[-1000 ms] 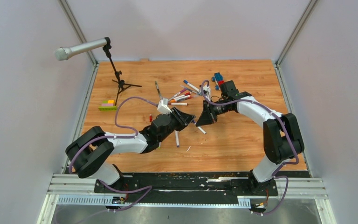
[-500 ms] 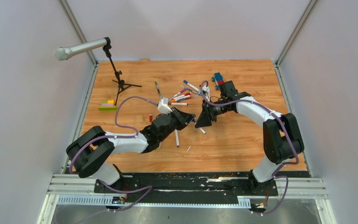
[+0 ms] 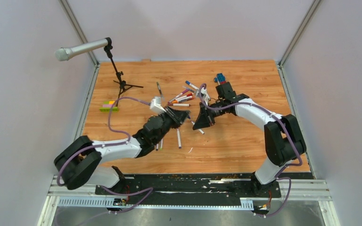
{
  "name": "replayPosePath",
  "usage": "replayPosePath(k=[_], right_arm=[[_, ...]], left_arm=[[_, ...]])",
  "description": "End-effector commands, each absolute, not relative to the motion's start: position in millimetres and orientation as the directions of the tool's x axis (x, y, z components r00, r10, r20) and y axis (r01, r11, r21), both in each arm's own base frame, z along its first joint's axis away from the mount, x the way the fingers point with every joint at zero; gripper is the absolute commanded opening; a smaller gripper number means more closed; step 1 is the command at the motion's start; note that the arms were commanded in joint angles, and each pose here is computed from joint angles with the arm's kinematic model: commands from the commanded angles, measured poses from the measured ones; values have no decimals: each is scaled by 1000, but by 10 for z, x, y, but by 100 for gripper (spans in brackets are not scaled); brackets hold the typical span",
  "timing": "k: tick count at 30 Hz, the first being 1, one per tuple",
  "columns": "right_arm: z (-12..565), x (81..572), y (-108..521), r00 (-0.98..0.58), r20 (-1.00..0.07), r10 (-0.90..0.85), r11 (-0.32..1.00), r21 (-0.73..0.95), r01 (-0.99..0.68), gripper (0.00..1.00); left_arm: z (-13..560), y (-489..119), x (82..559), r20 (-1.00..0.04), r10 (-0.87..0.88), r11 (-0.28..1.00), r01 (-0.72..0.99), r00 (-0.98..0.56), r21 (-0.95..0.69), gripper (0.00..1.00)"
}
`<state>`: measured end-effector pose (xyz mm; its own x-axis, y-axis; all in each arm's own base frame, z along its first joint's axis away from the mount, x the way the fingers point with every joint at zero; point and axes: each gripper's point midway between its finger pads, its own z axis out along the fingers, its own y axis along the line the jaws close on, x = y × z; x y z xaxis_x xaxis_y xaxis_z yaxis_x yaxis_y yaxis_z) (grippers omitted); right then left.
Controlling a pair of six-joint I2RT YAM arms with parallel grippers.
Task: Open the pen caps
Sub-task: Open the pen cap from the pen, then place the pen cap at the center of the board.
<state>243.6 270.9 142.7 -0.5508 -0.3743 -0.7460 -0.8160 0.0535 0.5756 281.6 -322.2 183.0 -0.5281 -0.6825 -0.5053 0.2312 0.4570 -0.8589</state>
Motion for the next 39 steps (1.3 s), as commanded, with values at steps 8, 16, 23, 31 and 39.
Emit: replayPosePath(k=[8, 16, 23, 31, 39], right_arm=[[1218, 2147, 2865, -529, -704, -474, 10, 596, -803, 0], [1210, 2370, 2756, -495, -724, -481, 105, 513, -852, 0], [1257, 2540, 2582, -486, -738, -469, 162, 468, -868, 0], [1285, 2662, 2435, -505, -743, -439, 199, 468, -861, 0], [1315, 2727, 2339, -524, -746, -411, 213, 480, -851, 0]], left_arm=[[2765, -1718, 3539, -510, -860, 505, 131, -4, -853, 0], [2338, -2114, 3297, -635, -712, 612, 177, -300, -771, 0], [1920, -2287, 3064, -706, -503, 717, 216, -499, -663, 2], [1465, -2620, 2985, -688, -279, 776, 265, -669, -572, 5], [1002, -3003, 3088, -658, -71, 850, 299, -750, -433, 7]])
